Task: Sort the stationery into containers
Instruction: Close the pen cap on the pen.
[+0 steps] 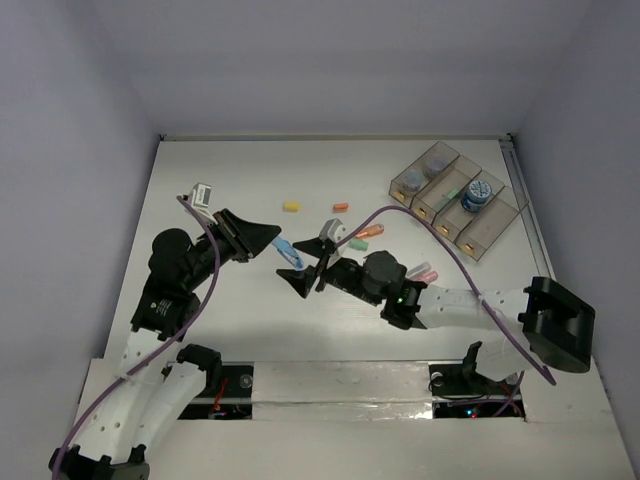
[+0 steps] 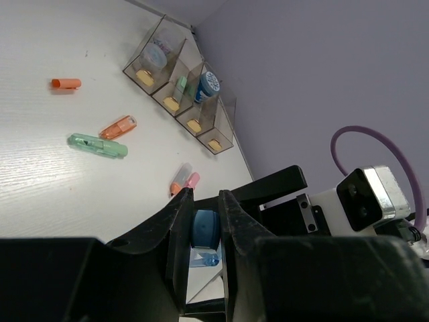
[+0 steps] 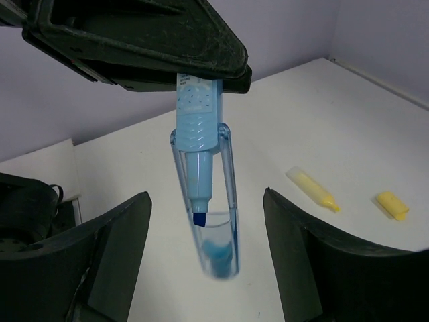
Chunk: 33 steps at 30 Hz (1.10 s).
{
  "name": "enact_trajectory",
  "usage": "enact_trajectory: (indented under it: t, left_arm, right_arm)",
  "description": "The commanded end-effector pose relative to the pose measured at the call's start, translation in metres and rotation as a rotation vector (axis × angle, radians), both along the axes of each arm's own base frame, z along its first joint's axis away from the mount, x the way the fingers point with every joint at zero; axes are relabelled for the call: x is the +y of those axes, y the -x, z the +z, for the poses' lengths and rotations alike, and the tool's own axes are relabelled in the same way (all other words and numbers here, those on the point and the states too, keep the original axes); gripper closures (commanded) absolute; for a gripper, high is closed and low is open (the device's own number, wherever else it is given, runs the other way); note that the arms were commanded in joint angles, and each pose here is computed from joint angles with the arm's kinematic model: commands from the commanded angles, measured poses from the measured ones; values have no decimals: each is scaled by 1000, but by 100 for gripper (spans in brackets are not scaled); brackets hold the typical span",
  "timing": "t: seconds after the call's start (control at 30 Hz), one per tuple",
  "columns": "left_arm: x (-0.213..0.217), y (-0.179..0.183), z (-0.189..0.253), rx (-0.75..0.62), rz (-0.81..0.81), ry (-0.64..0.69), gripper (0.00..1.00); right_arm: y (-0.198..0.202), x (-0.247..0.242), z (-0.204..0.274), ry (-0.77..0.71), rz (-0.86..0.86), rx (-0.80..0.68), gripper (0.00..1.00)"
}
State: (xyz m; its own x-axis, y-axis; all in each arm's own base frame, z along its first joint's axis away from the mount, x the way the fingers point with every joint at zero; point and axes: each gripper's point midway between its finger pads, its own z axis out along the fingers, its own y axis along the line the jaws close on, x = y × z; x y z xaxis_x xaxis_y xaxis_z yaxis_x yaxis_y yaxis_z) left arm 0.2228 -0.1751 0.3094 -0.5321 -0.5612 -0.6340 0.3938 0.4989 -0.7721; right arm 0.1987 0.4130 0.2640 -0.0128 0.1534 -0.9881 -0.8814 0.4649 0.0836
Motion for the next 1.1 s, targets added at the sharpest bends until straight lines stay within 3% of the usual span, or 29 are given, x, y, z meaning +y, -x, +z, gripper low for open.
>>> enact_trajectory:
  t: [0.0,0.23,0.4,0.67,0.8,1.07]
  left_arm:
    - [3,6,33,-81,4,29,100]
    - [3,10,42,-90,-1,42,100]
    - [5,14,38,-69,6,47,100]
    - [7,20,41,-58,12,61,100]
    - [9,21,39,-49,18,62,100]
    - [14,13,33,-54,61,32,100]
  right_arm:
    - [2,8,41,-104,20,-70,27]
    - [-1,11,38,-106,13,-80,29]
    - [-4,18,38,-125,12,-92,40]
    - [-1,12,46,-165,15,-116,41]
    - [0,14,51,-179,22,-126,64]
    - [5,10,35,-142,42,-70,77]
